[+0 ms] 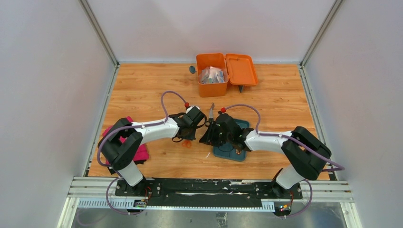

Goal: Organize the medicine kit

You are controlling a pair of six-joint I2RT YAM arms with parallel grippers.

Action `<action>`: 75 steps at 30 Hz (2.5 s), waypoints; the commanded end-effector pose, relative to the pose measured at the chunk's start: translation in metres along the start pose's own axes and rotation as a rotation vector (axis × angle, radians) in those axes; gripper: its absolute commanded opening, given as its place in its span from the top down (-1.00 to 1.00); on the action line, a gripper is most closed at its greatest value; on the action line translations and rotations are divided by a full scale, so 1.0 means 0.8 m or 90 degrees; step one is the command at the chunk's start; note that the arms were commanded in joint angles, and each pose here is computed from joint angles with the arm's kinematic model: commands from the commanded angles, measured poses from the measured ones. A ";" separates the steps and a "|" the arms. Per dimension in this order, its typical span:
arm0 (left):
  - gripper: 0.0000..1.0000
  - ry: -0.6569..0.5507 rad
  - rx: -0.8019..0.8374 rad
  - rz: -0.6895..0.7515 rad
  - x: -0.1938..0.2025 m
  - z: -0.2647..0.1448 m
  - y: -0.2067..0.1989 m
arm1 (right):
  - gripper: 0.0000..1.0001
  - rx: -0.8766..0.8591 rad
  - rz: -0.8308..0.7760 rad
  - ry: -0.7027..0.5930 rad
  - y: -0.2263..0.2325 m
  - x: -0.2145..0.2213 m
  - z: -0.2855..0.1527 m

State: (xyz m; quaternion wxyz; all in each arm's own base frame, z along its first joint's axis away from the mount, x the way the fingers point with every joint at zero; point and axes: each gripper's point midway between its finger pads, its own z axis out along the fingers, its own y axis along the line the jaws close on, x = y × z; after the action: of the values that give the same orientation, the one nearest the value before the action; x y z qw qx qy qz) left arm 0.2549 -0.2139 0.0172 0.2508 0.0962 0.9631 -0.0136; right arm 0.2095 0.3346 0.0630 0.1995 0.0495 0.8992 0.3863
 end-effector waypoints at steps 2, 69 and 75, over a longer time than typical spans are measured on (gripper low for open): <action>0.71 0.023 -0.020 0.018 0.013 0.005 0.004 | 0.27 0.022 -0.001 -0.003 -0.013 0.006 -0.004; 0.99 0.039 0.062 -0.060 -0.010 0.010 -0.017 | 0.36 -0.004 0.135 0.093 -0.034 0.051 0.097; 0.99 0.039 0.063 -0.062 -0.010 0.010 -0.017 | 0.44 0.002 0.132 0.089 -0.037 0.049 0.100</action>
State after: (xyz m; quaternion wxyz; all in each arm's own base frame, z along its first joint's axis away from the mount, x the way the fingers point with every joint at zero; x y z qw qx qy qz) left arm 0.2652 -0.2240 0.0185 0.2268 0.0667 0.9698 -0.0603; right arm 0.2176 0.3978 0.0284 0.1076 0.1002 0.8629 0.4835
